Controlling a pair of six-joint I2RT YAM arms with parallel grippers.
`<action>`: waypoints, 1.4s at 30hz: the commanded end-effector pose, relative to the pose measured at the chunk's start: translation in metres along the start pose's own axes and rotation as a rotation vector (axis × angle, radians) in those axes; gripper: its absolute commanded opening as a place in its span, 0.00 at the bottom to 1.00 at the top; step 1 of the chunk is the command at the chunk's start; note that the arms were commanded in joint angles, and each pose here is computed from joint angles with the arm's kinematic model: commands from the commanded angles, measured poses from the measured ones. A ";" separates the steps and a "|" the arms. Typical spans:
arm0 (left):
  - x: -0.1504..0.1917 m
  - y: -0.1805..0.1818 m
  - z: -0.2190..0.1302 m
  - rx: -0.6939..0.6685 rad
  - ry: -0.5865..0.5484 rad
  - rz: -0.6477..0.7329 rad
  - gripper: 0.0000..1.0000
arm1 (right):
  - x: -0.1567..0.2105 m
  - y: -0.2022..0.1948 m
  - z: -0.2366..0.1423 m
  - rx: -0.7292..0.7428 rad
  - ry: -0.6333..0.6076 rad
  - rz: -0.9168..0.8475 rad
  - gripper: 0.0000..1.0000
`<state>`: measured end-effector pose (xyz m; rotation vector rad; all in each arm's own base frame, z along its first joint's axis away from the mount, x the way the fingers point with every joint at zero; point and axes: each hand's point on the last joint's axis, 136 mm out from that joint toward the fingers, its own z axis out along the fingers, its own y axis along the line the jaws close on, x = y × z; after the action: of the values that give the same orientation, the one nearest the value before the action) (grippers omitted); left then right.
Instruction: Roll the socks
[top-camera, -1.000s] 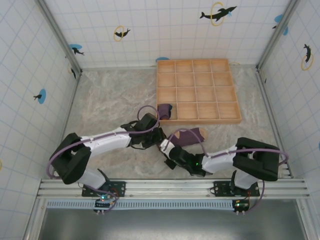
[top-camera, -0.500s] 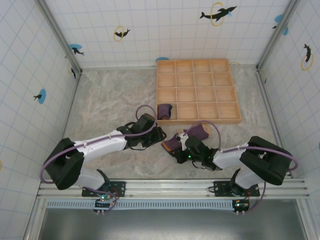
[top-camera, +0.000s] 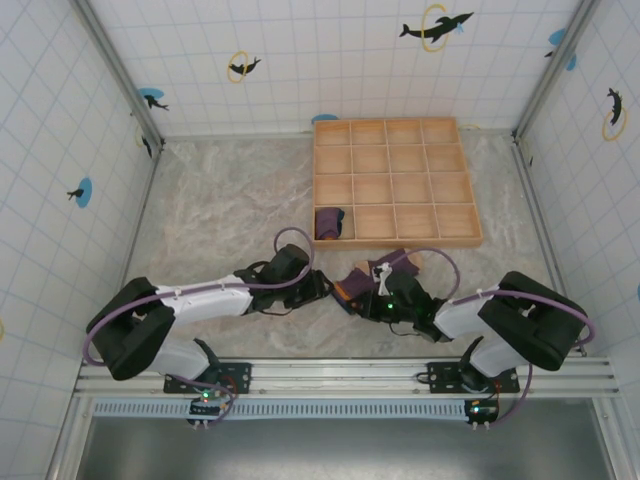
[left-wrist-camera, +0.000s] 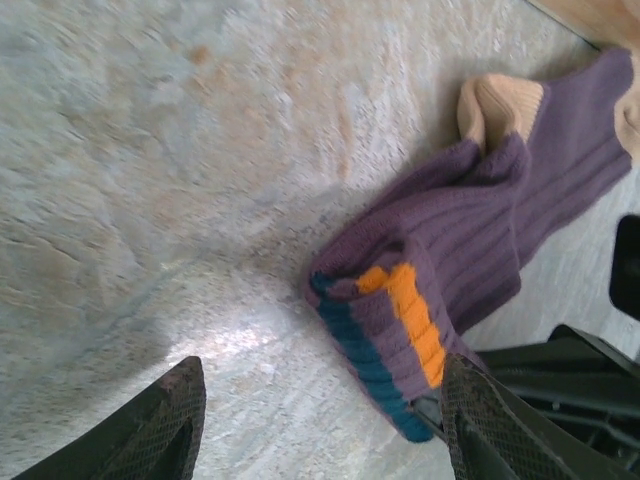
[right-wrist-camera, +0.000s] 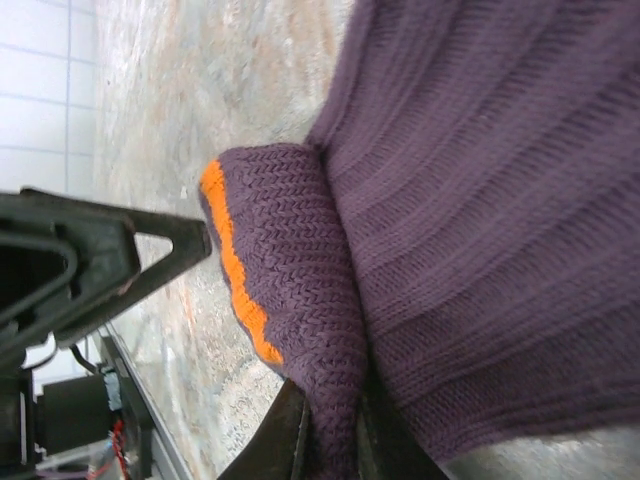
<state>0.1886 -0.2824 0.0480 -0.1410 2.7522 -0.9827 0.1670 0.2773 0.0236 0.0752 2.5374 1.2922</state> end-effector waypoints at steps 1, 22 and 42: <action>0.003 -0.022 0.000 0.090 -0.003 0.034 0.63 | 0.010 -0.033 -0.005 0.103 0.025 0.144 0.00; 0.012 -0.006 0.048 0.052 0.038 -0.058 0.38 | 0.011 -0.039 -0.005 0.087 0.027 0.243 0.00; 0.003 0.006 0.034 -0.208 0.080 -0.041 0.00 | -0.012 0.009 -0.022 0.129 0.010 -0.259 0.62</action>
<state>0.2022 -0.3232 0.0265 -0.1938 2.8392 -0.9027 0.1719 0.2724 0.0490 -0.0276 2.5081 1.2350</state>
